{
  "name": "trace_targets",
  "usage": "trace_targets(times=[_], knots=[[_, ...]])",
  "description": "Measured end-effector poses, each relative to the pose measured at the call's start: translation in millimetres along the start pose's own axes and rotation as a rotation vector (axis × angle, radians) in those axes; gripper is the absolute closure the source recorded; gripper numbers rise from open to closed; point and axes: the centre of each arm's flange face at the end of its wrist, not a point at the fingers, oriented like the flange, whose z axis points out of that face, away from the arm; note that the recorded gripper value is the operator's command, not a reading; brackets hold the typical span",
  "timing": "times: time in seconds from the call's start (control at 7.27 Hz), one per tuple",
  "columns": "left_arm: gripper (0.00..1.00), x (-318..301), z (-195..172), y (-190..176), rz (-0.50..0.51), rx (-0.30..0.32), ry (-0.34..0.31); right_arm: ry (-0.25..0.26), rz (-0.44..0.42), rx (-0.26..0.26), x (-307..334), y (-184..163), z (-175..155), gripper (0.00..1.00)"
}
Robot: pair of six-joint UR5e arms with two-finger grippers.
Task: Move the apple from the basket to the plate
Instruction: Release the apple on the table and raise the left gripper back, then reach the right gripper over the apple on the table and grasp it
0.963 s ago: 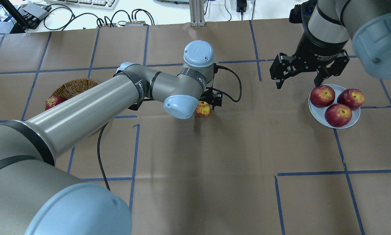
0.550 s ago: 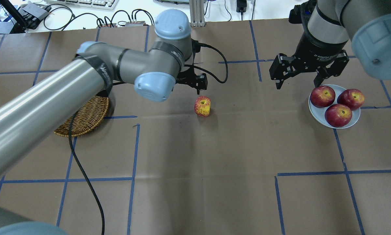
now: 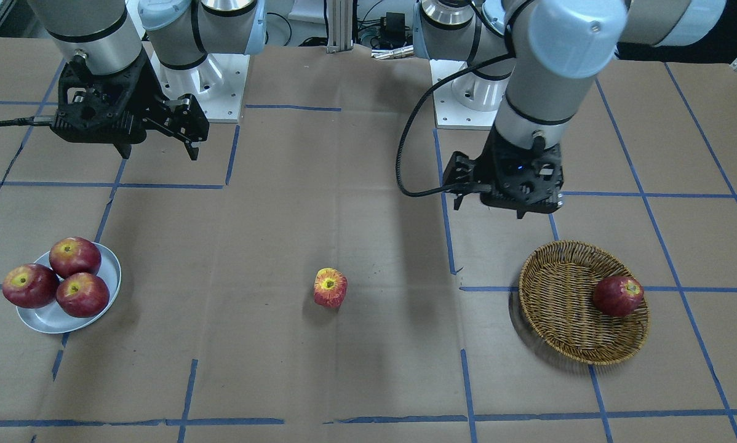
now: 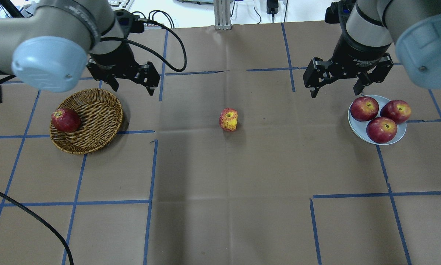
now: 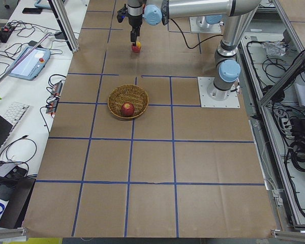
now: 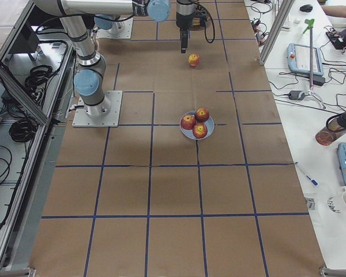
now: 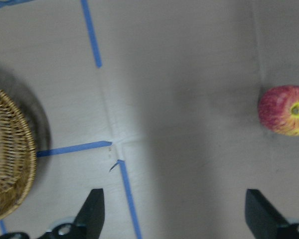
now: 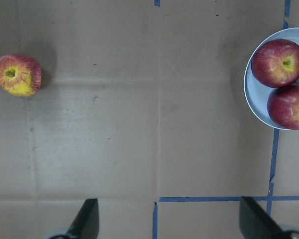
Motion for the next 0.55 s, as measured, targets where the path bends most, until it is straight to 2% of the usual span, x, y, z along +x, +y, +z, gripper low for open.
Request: trace_targets(times=[0.28, 0.55], knots=[[0.01, -36.2, -25.7, 21.6, -0.022, -0.003, -0.005, -0.007, -0.013, 0.020, -18.9, -5.7, 4.7, 0.00], [0.01, -46.0, -36.6, 31.3, -0.030, 0.000, -0.008, -0.011, -0.001, 0.045, -66.4, -11.7, 18.2, 0.00]])
